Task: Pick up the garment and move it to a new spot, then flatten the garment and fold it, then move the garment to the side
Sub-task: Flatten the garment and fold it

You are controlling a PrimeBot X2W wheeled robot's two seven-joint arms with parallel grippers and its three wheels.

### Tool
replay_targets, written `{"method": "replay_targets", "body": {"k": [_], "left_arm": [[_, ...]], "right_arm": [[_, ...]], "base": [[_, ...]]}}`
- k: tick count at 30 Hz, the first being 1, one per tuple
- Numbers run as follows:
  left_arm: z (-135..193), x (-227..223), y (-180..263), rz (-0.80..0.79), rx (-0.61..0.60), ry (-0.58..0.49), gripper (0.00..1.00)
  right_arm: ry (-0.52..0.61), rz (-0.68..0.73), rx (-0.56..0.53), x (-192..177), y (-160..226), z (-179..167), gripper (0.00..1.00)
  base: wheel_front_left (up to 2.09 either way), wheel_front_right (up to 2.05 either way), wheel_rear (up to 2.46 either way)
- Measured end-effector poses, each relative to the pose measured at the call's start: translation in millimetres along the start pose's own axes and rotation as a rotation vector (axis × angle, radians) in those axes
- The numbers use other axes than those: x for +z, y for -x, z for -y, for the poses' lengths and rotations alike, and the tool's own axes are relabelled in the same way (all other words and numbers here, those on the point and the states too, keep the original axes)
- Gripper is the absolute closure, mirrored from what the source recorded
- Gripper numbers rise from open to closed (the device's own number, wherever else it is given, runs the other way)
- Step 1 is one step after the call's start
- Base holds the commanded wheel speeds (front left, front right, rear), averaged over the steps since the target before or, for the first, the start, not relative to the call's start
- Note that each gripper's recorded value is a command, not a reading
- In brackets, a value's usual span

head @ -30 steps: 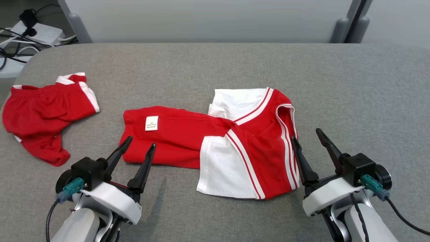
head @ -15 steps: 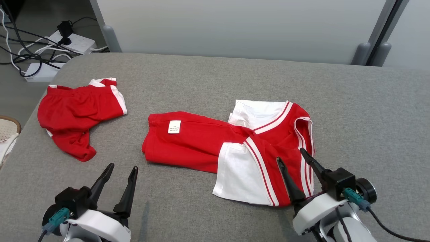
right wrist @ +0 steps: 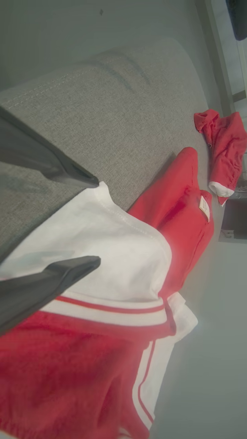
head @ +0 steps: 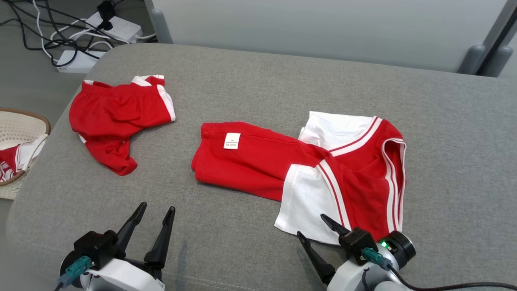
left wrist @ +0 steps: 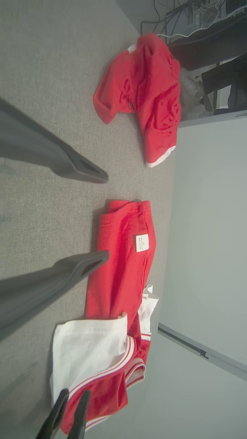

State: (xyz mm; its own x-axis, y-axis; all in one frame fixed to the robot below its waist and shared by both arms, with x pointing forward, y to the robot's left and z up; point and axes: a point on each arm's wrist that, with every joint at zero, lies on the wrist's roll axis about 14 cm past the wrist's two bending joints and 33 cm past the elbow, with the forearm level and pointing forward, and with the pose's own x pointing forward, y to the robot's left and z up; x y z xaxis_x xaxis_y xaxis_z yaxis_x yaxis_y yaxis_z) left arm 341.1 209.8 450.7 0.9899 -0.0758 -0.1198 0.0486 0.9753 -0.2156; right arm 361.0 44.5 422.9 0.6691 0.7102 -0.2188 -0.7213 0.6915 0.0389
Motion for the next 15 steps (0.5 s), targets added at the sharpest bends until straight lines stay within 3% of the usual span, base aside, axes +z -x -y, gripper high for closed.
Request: {"method": "replay_targets", "body": {"k": [7,15], "left_arm": [[-14.2,-5.4,8.8,-0.022,0.044,0.015,0.0],[-29.3,-3.9,14.8,-0.025,0.088,0.026,0.0]], "right_arm": [[0.045,-0.049,0.108,-6.6,-21.2,-20.5,0.0],[0.047,-0.122,0.158,-23.5,-32.8,-29.8,0.0]], "base": [[0.0,0.0,0.0],[0.0,0.0,0.0]]}}
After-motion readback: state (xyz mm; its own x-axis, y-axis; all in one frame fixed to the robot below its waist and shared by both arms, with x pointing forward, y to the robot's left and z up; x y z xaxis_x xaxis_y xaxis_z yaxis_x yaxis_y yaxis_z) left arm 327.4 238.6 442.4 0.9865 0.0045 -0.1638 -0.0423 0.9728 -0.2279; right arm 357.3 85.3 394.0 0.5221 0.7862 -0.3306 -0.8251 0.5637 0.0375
